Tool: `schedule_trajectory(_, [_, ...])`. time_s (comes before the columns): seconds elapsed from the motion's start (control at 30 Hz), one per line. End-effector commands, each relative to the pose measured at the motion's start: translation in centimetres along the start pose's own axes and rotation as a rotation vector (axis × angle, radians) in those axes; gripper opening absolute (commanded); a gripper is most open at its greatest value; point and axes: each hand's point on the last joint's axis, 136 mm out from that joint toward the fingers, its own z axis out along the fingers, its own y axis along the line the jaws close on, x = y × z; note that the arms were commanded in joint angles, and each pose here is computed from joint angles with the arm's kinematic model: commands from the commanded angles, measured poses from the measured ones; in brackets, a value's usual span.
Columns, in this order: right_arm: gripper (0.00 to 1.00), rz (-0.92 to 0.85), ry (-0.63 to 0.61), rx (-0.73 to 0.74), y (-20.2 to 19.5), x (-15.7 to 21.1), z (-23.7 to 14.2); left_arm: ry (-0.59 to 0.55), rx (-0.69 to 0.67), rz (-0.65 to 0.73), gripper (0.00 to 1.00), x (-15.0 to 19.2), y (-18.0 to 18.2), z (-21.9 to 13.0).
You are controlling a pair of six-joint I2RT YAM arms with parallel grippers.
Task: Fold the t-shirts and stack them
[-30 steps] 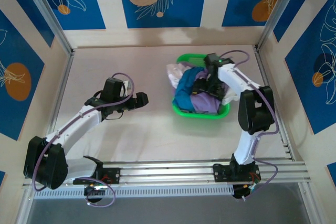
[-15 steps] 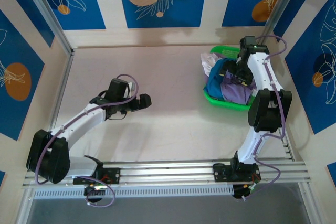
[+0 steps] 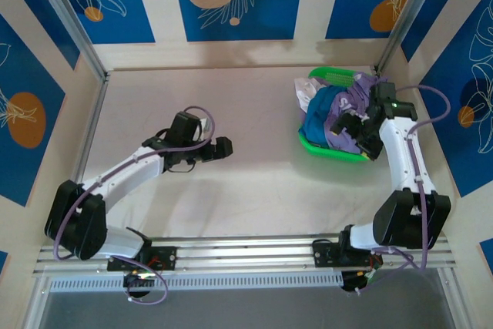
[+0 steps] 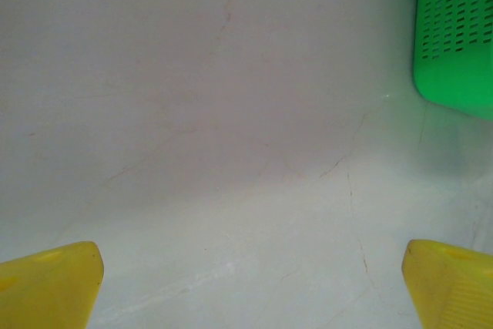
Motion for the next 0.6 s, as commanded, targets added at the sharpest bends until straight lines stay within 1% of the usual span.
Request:
schedule_trajectory(0.0, [0.99,0.084,0.026,-0.097,-0.4,0.1,1.3,-0.007,0.003,0.027,0.99,-0.8,-1.4,0.1])
schedule_trajectory(0.17, [0.99,0.133,0.039,-0.206,-0.9,-1.4,2.1,-0.006,0.003,0.037,0.99,-0.7,-2.2,0.7])
schedule_trajectory(0.43, [0.99,0.156,-0.005,-0.24,-2.1,-5.4,3.5,0.006,-0.005,0.041,0.99,-0.4,-2.4,1.5])
schedule_trajectory(0.57, [0.99,0.157,-0.039,-0.221,-2.4,-7.2,3.4,0.006,0.003,0.047,0.99,-0.8,-2.8,1.4])
